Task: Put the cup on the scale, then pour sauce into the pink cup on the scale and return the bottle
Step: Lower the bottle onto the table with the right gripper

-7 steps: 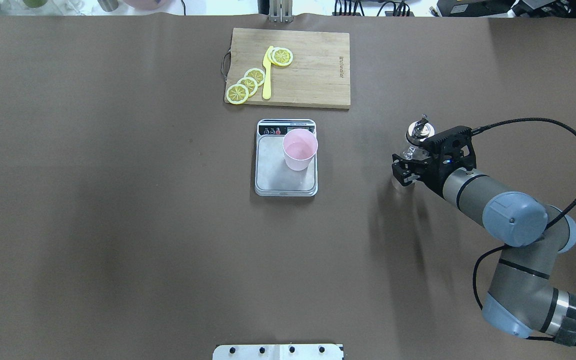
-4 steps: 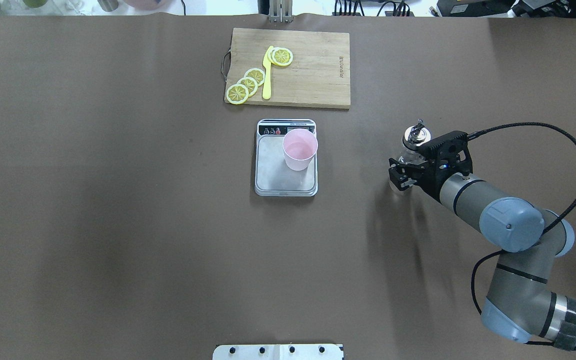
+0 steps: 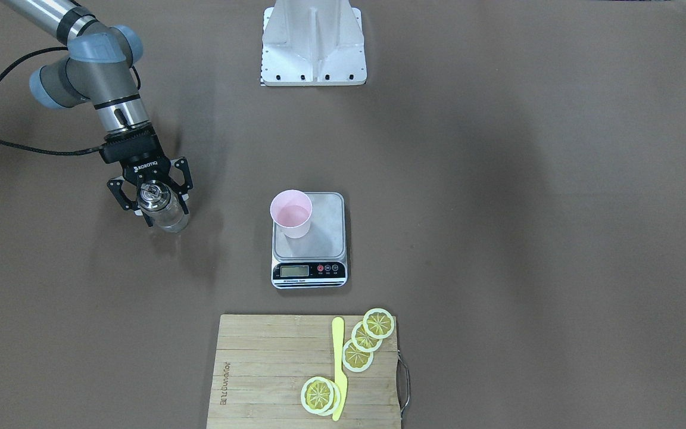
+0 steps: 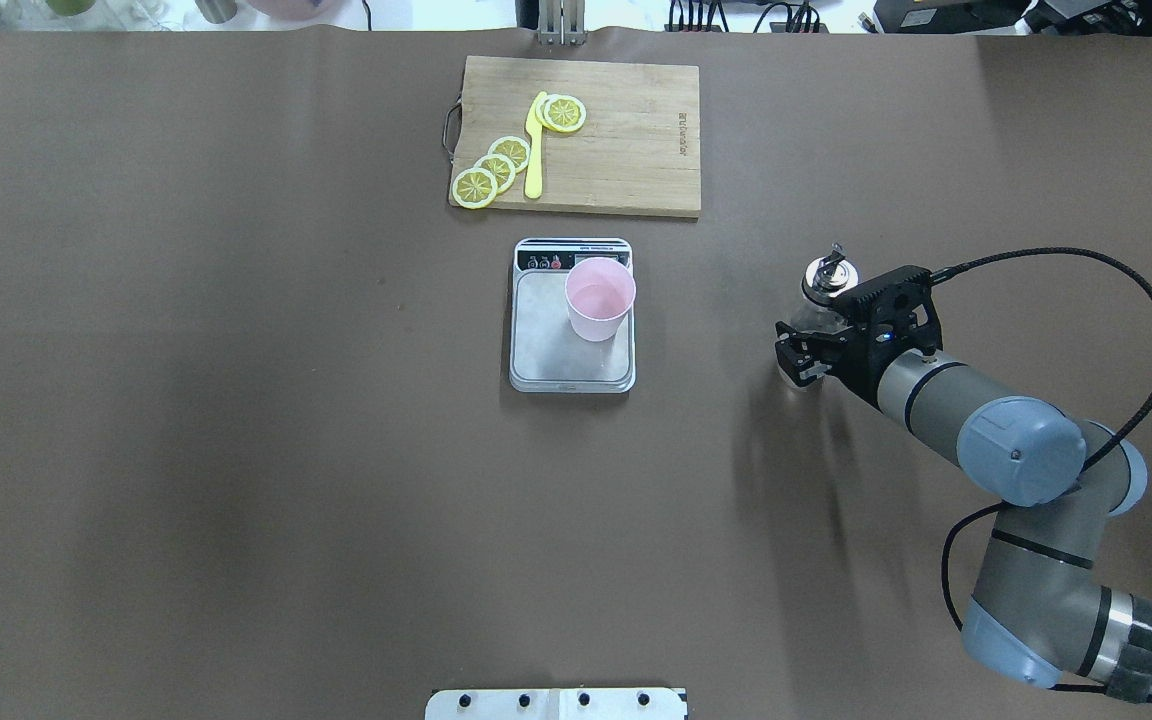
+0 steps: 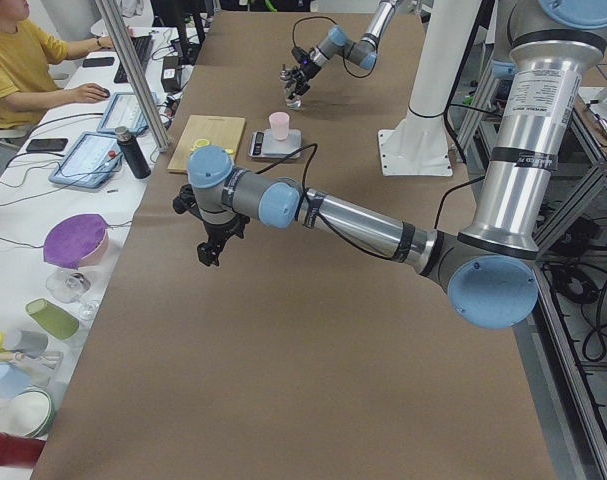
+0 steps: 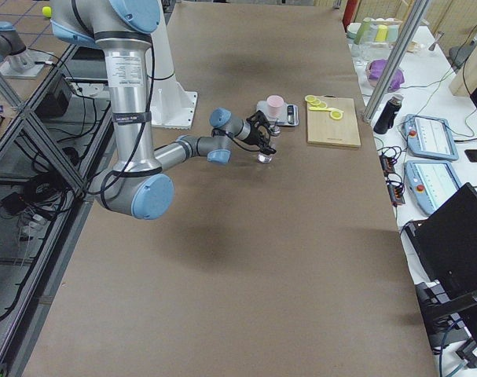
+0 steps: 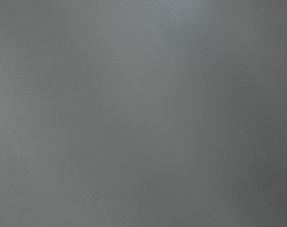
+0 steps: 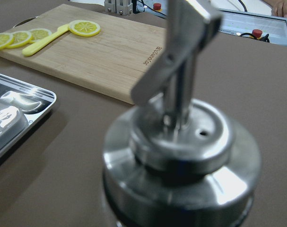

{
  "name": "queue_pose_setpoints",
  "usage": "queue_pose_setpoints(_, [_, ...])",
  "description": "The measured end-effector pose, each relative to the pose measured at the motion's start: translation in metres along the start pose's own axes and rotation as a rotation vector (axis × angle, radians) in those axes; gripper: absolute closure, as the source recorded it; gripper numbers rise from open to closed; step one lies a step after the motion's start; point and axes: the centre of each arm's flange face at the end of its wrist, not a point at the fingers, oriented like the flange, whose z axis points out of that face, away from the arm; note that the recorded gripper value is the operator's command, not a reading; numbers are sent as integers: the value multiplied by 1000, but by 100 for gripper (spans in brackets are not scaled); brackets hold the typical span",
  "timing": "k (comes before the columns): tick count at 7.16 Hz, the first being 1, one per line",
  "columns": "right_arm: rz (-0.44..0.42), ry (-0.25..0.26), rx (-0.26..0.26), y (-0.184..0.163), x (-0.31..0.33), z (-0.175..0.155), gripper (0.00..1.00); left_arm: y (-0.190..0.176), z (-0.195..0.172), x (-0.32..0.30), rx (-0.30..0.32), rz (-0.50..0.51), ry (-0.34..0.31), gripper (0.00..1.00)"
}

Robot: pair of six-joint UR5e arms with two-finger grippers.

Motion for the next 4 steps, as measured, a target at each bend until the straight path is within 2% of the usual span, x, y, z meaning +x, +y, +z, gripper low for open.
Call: queue_pose_setpoints(4, [-52,-3,-5,0,0,1,23,-1,-1,0,1,2,-2,1])
